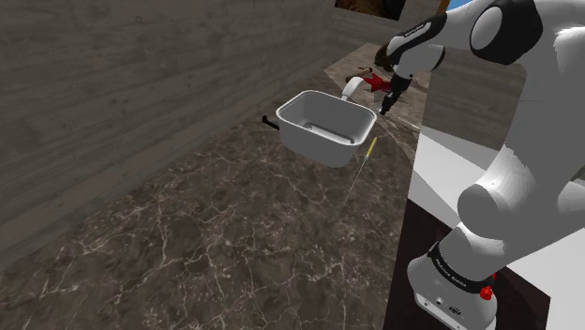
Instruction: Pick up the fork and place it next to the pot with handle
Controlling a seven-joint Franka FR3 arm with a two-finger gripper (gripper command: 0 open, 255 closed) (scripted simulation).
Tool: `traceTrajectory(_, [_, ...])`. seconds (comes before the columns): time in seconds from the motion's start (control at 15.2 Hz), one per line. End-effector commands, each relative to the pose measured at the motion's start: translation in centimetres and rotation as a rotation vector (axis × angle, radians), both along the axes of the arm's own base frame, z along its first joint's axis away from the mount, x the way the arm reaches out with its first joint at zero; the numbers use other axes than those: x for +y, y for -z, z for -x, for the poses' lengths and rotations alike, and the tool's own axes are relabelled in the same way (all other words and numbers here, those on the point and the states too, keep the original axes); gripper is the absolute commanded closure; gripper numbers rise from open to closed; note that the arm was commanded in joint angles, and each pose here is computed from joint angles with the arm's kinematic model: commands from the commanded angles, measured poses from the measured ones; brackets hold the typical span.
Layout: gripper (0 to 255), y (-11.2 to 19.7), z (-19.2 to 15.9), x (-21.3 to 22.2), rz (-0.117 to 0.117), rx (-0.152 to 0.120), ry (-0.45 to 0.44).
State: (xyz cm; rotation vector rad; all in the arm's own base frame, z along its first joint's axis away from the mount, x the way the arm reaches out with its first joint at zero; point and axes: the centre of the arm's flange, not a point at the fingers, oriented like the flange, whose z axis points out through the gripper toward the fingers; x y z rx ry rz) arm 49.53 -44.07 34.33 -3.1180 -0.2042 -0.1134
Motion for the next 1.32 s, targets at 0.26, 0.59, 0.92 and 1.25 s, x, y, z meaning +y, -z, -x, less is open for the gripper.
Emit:
traceTrajectory(0.26, [255, 0.2, 0.0, 0.0, 0.001, -0.001, 0.000])
traceTrajectory(0.59, [0, 0.2, 0.0, 0.0, 0.000, -0.001, 0.000])
traceTrajectory(0.92, [0, -2.4, 0.2, -0.1, 0.001, -0.001, 0.000])
traceTrajectory(1.25, [0, -4.8, 0.4, -0.1, 0.001, -0.001, 0.000])
